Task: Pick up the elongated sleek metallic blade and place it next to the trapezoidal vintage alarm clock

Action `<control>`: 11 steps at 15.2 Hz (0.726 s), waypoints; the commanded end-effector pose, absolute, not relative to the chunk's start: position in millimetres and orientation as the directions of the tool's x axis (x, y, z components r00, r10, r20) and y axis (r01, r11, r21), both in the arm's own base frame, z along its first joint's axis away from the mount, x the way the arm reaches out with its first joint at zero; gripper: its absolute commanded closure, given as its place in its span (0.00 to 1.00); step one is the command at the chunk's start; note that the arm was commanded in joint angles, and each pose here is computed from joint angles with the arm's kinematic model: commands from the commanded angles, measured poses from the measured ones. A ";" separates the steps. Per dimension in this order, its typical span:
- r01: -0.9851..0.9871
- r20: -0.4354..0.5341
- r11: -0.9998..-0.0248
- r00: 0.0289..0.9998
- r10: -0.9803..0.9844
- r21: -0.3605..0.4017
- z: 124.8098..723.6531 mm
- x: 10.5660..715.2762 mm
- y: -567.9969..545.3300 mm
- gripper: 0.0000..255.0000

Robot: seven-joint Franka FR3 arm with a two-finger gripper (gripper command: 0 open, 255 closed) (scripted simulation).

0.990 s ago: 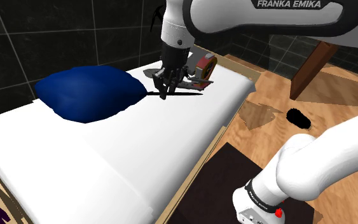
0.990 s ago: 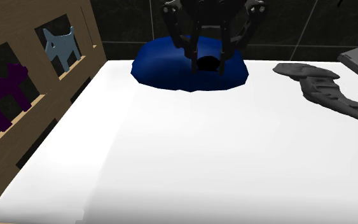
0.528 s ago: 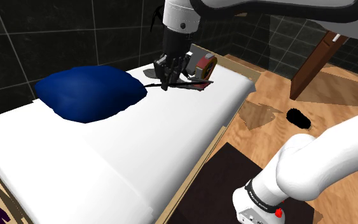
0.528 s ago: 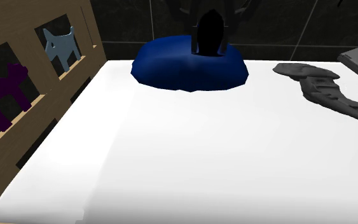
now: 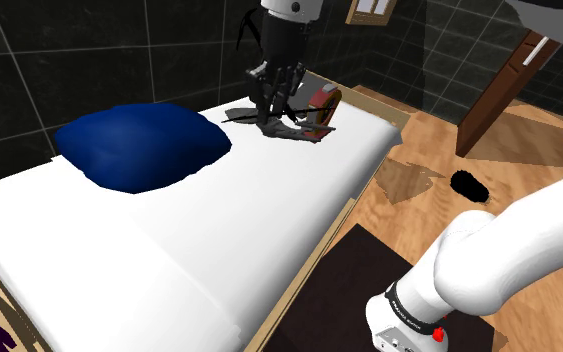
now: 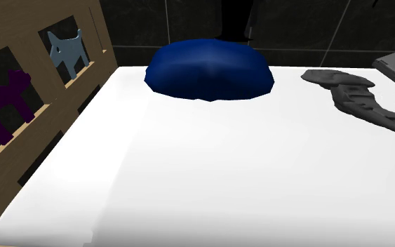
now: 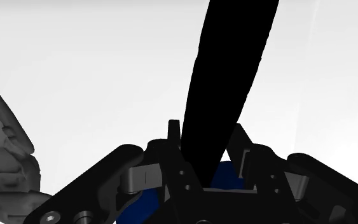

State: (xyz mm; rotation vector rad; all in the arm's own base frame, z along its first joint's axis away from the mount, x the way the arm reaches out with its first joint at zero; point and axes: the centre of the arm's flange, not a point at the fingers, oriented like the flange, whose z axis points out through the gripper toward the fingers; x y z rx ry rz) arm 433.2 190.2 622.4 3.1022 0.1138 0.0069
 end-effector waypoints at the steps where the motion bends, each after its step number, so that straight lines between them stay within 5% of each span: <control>1: 0.073 0.003 -0.997 0.997 0.073 0.038 625.1 432.8 177.4 1.00; 11: 0.073 0.003 -0.997 0.997 0.073 0.038 625.4 427.2 45.5 1.00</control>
